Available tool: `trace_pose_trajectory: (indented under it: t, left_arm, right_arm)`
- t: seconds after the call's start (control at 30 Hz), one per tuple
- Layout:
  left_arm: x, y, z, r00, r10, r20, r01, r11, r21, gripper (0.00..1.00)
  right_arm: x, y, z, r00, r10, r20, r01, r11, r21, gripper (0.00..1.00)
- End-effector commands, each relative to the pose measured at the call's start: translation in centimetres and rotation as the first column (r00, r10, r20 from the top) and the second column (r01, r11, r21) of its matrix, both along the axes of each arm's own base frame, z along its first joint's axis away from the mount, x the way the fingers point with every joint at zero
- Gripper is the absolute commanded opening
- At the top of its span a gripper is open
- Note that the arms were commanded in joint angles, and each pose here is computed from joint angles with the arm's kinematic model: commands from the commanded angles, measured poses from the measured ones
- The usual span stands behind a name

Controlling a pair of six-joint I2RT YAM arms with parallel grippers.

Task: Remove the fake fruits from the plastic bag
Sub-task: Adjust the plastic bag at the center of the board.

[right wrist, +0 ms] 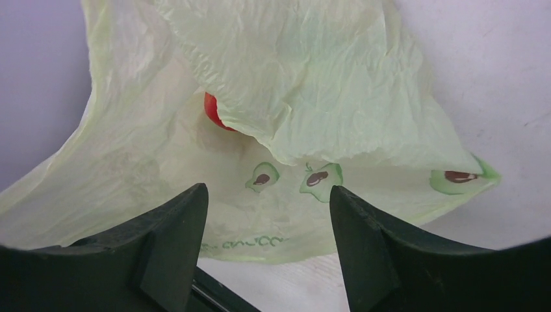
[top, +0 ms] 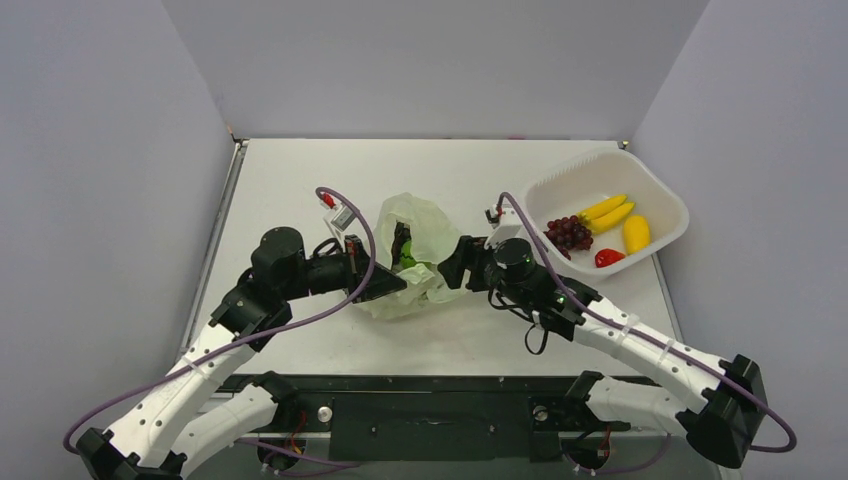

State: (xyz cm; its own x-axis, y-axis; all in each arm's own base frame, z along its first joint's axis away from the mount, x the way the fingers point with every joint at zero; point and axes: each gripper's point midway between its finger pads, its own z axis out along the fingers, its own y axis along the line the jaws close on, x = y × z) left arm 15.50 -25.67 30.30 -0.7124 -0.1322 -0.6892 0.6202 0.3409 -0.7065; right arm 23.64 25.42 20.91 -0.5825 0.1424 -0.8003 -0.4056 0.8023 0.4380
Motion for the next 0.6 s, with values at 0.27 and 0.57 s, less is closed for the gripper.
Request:
trace_pose_trajectory:
  t: [0.27, 0.57]
  left_arm:
    - [-0.5, -0.4, 1.5, 0.997, -0.05, 0.05, 0.053, 0.997, -0.056, 0.0]
    - [-1.5, 0.4, -0.1, 0.997, -0.066, 0.032, 0.066, 0.998, 0.012, 0.0]
  right_arm:
    - [5.8, 6.6, 0.6, 0.952, -0.249, -0.177, 0.297, 0.888, 0.351, 0.71]
    - [13.2, 7.5, 3.3, 0.945, -0.324, -0.053, 0.305, 0.809, 0.503, 0.59]
